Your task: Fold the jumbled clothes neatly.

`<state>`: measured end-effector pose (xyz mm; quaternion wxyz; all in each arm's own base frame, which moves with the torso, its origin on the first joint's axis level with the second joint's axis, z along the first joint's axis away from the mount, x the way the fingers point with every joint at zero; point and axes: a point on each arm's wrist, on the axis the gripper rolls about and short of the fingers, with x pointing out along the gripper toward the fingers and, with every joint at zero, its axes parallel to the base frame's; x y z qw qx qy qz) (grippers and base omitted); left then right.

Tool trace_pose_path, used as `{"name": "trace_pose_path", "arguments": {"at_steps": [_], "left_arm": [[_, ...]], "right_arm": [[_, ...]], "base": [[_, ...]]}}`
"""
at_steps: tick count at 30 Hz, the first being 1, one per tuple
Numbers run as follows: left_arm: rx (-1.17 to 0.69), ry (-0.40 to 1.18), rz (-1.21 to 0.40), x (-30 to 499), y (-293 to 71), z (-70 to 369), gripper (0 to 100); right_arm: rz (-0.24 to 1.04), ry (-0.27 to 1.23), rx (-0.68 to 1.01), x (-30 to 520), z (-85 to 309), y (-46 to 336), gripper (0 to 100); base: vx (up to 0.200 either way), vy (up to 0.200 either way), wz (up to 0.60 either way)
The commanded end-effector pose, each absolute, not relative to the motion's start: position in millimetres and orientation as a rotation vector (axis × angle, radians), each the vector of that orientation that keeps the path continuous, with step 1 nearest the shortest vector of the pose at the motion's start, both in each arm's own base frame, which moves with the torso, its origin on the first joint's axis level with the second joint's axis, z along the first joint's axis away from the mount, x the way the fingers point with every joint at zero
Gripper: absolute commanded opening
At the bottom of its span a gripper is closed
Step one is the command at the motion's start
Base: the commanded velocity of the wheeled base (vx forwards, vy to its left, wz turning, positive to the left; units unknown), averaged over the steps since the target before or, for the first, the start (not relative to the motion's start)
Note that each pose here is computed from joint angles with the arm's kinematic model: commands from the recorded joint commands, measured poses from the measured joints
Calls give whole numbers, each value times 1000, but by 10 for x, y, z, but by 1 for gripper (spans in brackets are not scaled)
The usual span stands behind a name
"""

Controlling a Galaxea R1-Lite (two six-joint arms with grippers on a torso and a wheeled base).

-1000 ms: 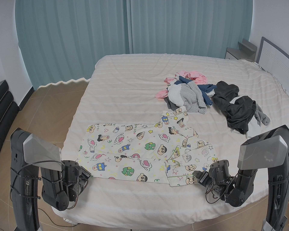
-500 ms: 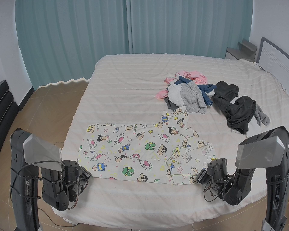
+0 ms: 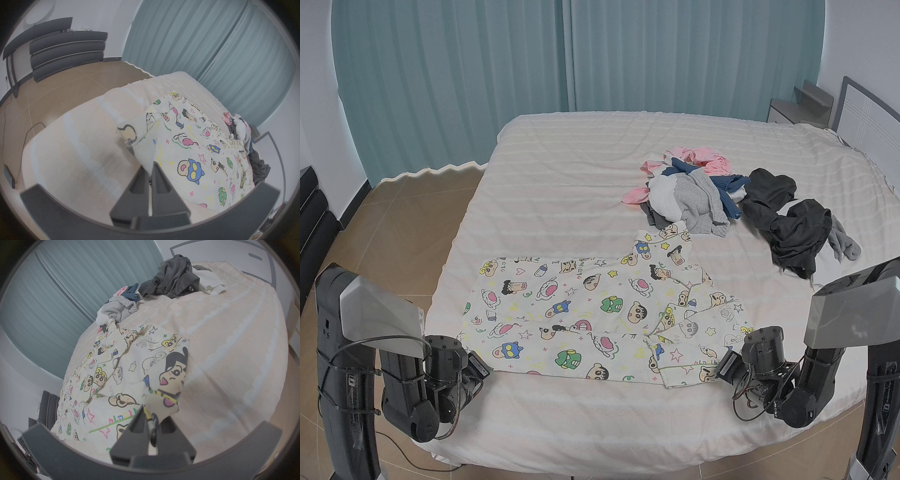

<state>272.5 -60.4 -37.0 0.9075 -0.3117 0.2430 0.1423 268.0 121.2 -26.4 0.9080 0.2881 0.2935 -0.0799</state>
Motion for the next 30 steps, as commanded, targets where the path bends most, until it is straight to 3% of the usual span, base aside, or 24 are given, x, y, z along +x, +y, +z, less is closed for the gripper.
{"name": "trace_pose_path", "arguments": {"at_steps": [1,30], "left_arm": [[-620,483,275,2709,-603,-200,0],[-522,766,386,2129,-461,-277,0]], "right_arm": [[-156,592,595,2612,-147,1177,0],[-153,743,499,2078,-175,1058,0]], "base": [[0,0,0],[0,0,0]]}}
